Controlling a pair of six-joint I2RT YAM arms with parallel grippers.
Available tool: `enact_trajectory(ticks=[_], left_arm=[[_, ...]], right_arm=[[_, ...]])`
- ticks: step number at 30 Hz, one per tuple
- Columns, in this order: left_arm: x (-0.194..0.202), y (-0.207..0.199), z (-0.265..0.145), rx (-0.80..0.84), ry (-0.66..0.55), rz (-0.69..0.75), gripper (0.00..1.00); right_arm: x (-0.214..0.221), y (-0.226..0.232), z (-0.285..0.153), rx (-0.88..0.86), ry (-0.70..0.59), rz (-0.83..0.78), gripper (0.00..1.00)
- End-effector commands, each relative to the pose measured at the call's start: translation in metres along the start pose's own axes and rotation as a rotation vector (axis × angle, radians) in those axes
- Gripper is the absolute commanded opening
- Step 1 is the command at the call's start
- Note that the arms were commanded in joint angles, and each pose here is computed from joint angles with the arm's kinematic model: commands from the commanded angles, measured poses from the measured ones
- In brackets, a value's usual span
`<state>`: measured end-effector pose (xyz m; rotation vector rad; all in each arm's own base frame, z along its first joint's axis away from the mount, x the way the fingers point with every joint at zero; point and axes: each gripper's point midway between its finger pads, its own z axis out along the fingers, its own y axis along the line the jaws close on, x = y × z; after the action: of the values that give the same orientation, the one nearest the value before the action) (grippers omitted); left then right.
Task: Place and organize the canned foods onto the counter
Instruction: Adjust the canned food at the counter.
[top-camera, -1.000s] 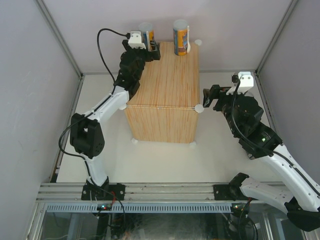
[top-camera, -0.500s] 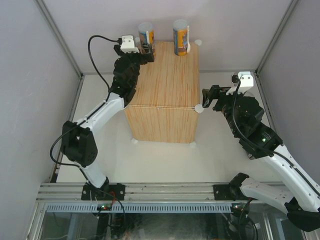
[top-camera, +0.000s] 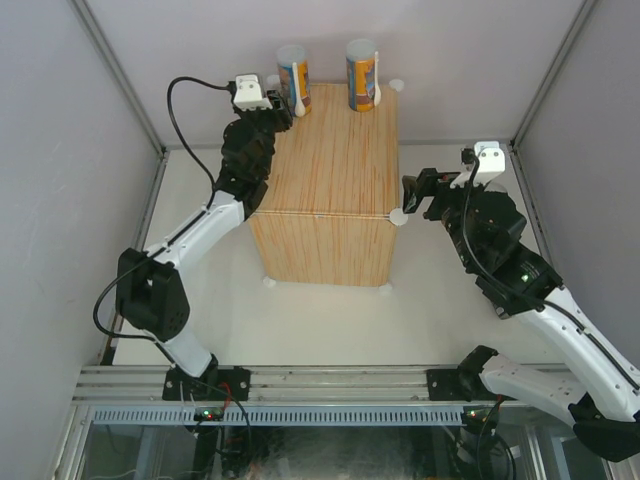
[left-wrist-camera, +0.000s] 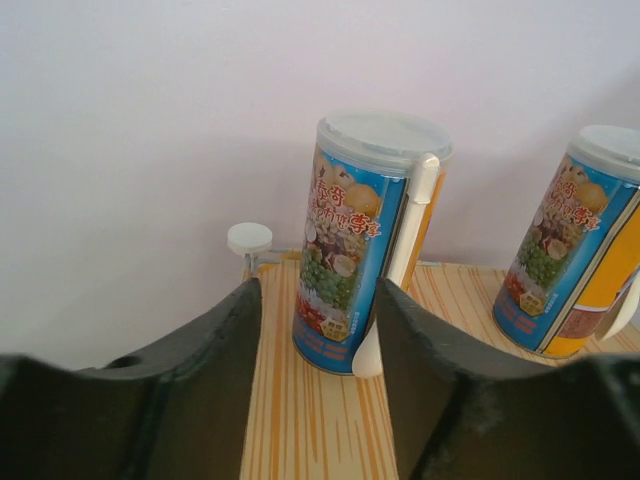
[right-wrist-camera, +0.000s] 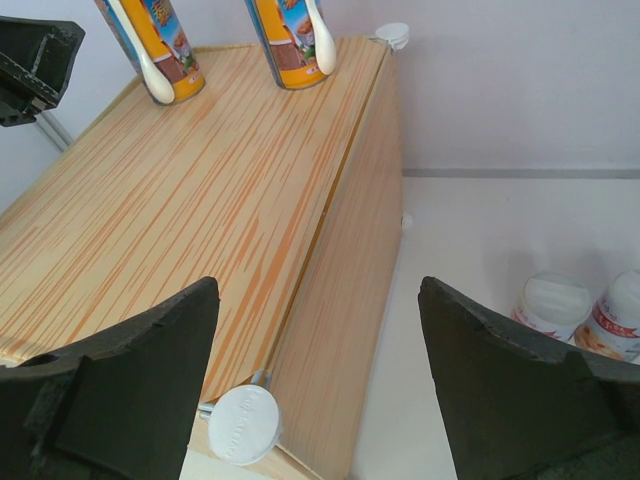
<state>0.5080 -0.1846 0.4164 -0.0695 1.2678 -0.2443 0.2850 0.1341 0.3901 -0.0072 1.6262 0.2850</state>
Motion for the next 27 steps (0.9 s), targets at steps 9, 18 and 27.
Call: enact_trajectory(ticks=[9, 18, 27], left_arm=[[-0.027, 0.011, 0.021, -0.038, -0.049, -0.158, 0.48], [-0.03, 0.005, 0.042, 0.02, -0.019, -0.216, 0.44], [-0.021, 0.014, 0.046, -0.011, 0.01, -0.246, 0.44]], right_arm=[[-0.012, 0.003, 0.005, -0.009, -0.04, 0.023, 0.8], [-0.014, 0.001, 0.008, -0.005, -0.041, 0.025, 0.8], [-0.014, -0.001, 0.007, 0.003, -0.041, 0.029, 0.8]])
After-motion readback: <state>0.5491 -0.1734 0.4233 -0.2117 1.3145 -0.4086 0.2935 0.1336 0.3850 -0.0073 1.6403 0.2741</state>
